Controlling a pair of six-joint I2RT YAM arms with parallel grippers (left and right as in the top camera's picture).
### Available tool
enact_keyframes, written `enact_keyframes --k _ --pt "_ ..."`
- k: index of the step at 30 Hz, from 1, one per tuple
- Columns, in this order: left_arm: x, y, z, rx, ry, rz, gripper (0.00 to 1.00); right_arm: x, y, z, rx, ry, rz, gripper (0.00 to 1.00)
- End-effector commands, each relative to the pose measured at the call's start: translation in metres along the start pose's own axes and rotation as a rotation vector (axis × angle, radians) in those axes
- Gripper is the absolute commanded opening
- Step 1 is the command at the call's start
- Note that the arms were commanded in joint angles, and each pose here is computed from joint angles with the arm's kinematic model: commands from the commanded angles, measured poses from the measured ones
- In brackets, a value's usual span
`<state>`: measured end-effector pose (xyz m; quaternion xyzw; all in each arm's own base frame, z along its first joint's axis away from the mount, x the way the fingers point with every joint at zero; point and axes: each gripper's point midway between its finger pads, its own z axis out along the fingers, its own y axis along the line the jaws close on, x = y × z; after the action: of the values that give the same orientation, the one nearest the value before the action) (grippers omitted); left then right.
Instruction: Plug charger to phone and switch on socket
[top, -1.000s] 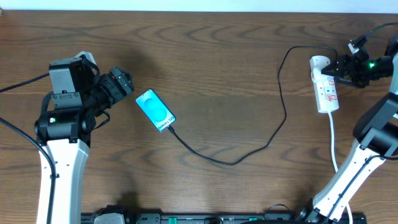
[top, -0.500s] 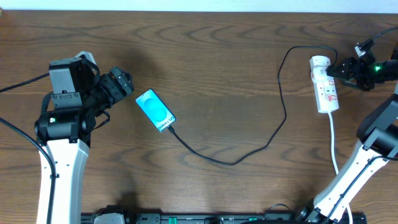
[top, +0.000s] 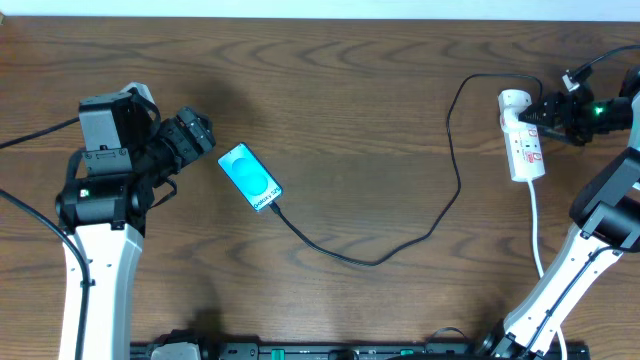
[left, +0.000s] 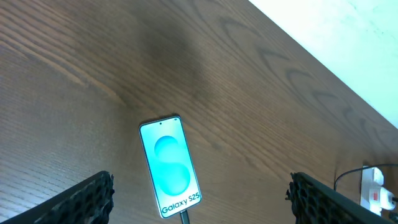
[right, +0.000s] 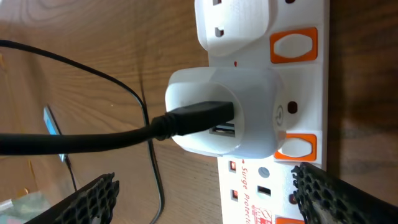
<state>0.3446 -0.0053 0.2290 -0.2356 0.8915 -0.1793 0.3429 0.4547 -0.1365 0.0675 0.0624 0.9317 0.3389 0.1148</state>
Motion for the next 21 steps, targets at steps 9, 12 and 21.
enact_keyframes --k 9,12,21 --pt "-0.002 0.003 0.0 -0.013 -0.01 0.0 0.91 -0.005 0.007 0.01 -0.045 -0.006 -0.019 0.91" --pt "-0.002 0.003 0.0 -0.013 -0.01 0.0 0.91 -0.004 0.007 0.016 -0.051 0.007 -0.018 0.91" --pt "-0.002 0.003 0.0 -0.013 -0.009 0.0 0.91 -0.003 0.005 0.019 -0.048 0.013 -0.021 0.91"
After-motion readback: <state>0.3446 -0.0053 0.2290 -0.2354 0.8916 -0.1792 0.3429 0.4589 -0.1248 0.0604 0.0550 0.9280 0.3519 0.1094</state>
